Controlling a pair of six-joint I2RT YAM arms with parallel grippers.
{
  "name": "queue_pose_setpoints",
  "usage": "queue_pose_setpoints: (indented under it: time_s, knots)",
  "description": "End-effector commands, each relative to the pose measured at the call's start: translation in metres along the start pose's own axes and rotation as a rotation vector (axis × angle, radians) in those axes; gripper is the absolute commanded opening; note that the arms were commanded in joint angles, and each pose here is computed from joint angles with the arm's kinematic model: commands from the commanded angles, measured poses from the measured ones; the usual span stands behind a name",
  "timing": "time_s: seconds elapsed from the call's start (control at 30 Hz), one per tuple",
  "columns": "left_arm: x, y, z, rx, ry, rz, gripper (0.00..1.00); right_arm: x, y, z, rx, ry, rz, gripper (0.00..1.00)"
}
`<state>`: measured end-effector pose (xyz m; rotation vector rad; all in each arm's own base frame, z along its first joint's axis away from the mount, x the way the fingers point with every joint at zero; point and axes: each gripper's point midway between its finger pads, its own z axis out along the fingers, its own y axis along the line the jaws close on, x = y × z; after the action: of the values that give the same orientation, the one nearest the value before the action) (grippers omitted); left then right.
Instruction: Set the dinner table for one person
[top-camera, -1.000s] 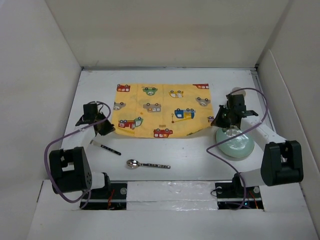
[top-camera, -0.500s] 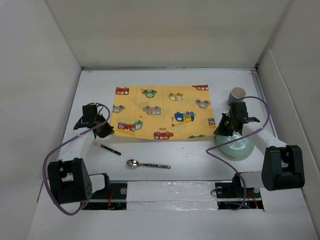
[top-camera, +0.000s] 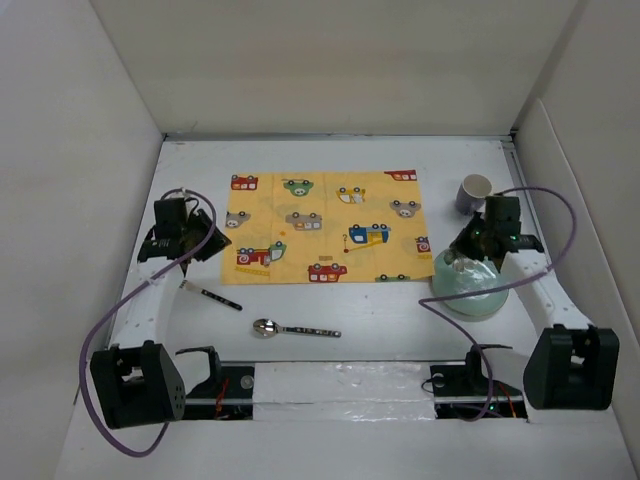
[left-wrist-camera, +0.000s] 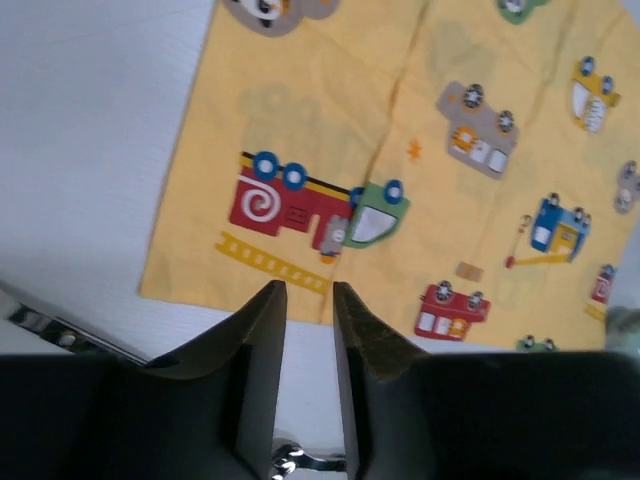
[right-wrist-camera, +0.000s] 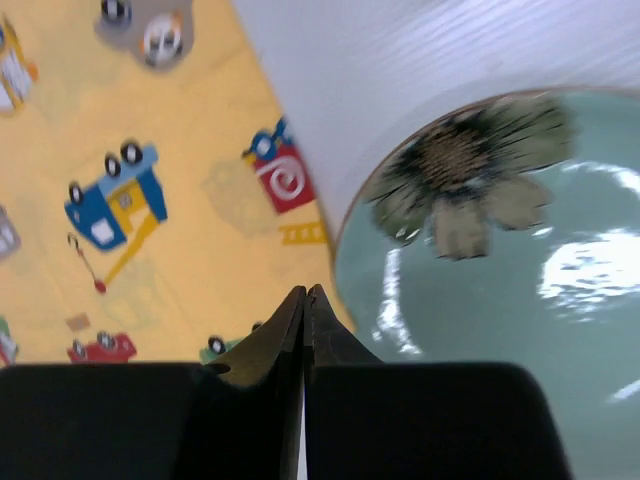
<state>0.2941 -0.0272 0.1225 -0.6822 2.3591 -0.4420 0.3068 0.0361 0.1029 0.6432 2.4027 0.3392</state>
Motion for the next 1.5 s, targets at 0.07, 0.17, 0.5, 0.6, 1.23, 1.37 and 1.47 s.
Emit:
queue_pose_setpoints:
  time_s: [0.07, 0.17, 0.5, 0.6, 1.23, 1.37, 1.47]
  knots:
    - [-0.001, -0.052, -0.025, 0.227, -0.012, 0.072, 0.0, -0.042, -0.066, -0.032, 0.196, -0.271, 0.349, 0.0]
    - [0.013, -0.065, -0.029, 0.307, 0.018, 0.091, 0.0, -0.038, -0.103, -0.041, 0.299, -0.302, 0.491, 0.0]
    - [0.029, -0.096, -0.045, 0.445, 0.036, 0.132, 0.05, -0.006, -0.176, -0.06, 0.609, -0.204, 0.617, 0.87]
    - [0.038, -0.102, -0.042, 0.447, 0.07, 0.157, 0.05, 0.017, -0.164, -0.046, 0.572, -0.045, 0.7, 0.9]
    - [0.048, -0.121, -0.038, 0.48, 0.11, 0.197, 0.04, 0.068, -0.158, -0.006, 0.51, 0.058, 0.928, 0.61]
    - [0.046, -0.118, -0.036, 0.467, 0.098, 0.2, 0.04, 0.068, -0.16, -0.005, 0.503, 0.023, 0.973, 0.35]
    - [0.046, -0.116, -0.039, 0.459, 0.09, 0.205, 0.04, 0.06, -0.158, -0.011, 0.483, -0.025, 0.972, 0.15]
